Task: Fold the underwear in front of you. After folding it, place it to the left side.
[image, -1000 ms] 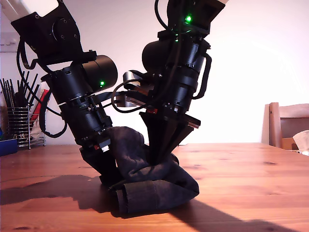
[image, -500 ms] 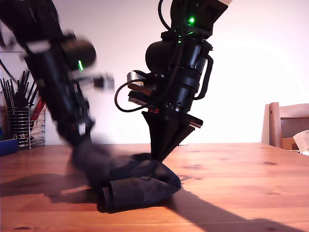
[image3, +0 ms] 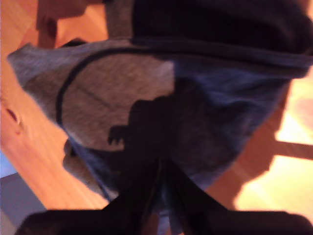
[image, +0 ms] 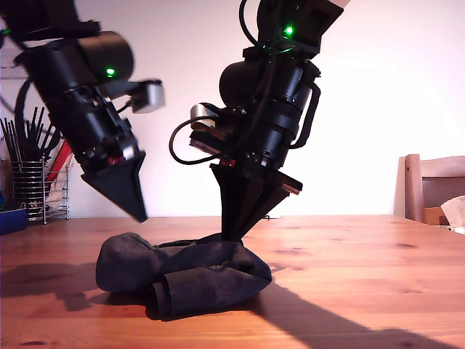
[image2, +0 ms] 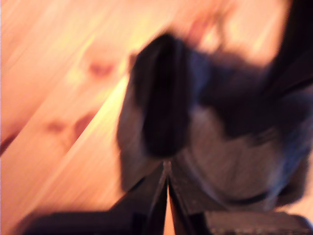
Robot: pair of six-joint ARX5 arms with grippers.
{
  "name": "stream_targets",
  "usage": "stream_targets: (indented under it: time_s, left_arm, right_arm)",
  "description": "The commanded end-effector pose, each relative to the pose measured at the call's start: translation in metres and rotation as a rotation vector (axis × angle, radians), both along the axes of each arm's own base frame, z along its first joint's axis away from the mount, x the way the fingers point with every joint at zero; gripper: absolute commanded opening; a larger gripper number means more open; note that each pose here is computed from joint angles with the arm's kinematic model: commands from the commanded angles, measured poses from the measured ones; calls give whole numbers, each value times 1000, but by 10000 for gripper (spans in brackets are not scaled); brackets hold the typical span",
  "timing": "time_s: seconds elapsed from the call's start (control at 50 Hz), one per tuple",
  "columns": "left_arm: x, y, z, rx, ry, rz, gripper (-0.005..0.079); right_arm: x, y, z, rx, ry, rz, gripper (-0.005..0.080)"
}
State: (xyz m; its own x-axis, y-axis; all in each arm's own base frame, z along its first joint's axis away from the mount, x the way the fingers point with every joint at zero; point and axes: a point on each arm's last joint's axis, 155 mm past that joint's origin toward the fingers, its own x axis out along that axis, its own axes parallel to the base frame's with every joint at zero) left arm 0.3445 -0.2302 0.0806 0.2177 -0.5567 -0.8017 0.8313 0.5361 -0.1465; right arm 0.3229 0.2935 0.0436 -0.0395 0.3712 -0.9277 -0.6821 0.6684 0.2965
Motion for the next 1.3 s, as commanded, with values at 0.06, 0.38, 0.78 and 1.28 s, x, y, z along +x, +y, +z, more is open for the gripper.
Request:
stream_targets:
  time_s: [0.06, 0.38, 0.78, 1.28]
  left_arm:
    - [-9, -12, -14, -50, 65, -25, -21]
    - [-21, -38, -38, -162, 166, -105, -21]
    - [-14, -59, -54, -210, 77, -230, -21]
    - [-8, -5, -112, 104, 120, -115, -21]
  right_arm:
    - [-3, -6, -6, 13, 56, -32, -11]
    - [18, -12, 42, 105, -20, -82, -11]
    - [41, -41, 82, 153, -111, -160, -11]
    - [46, -45, 85, 154, -138, -146, -11]
